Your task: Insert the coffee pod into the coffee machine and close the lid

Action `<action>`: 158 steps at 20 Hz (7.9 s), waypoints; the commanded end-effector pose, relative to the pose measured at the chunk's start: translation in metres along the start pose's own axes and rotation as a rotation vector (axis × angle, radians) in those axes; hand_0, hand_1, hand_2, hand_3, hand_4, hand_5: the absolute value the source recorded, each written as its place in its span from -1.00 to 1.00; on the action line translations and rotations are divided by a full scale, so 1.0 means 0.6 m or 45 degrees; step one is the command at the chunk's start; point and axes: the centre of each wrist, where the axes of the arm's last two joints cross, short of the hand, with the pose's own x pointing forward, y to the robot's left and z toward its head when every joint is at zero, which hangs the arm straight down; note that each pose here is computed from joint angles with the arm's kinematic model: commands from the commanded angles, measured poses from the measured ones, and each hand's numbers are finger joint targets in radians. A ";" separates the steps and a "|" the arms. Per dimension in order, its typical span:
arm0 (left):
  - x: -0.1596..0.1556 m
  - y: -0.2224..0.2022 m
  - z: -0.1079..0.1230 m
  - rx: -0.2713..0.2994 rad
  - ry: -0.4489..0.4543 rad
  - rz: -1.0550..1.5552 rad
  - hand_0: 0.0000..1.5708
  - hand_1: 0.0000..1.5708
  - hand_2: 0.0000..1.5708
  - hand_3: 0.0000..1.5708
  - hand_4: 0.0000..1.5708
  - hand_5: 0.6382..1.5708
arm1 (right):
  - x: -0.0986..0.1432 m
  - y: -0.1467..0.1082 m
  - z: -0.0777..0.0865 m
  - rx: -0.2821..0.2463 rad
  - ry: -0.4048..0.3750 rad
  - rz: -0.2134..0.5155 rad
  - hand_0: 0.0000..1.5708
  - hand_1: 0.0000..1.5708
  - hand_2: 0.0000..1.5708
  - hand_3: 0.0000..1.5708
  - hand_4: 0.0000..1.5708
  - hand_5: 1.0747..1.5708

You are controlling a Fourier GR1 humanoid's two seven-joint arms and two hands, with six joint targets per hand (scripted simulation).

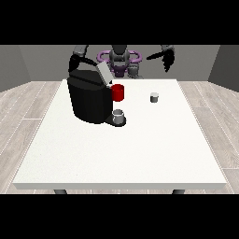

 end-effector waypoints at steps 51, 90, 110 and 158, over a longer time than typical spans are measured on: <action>-0.080 0.042 -0.184 -0.320 0.264 -1.063 0.32 0.32 0.43 0.28 -0.50 1.00 | 0.027 0.082 -0.082 0.083 0.063 0.061 -1.00 -1.00 -1.00 -1.00 -1.00 1.00; 0.362 0.165 -0.385 -0.150 -0.024 -0.764 0.49 0.49 0.60 0.61 -0.39 1.00 | 0.079 0.070 -0.127 0.117 -0.120 0.020 -1.00 -1.00 -1.00 -1.00 -1.00 1.00; 0.382 0.156 -0.401 -0.134 -0.056 -0.802 0.60 0.60 0.65 0.57 -0.45 1.00 | 0.097 0.067 -0.143 0.061 -0.172 0.005 -1.00 -1.00 -1.00 -1.00 -0.81 1.00; 0.446 0.207 -0.395 0.121 -0.301 -0.989 0.59 0.59 0.54 0.21 -1.00 1.00 | 0.148 0.047 -0.176 0.026 -0.269 0.017 -1.00 -1.00 -1.00 -1.00 -0.86 1.00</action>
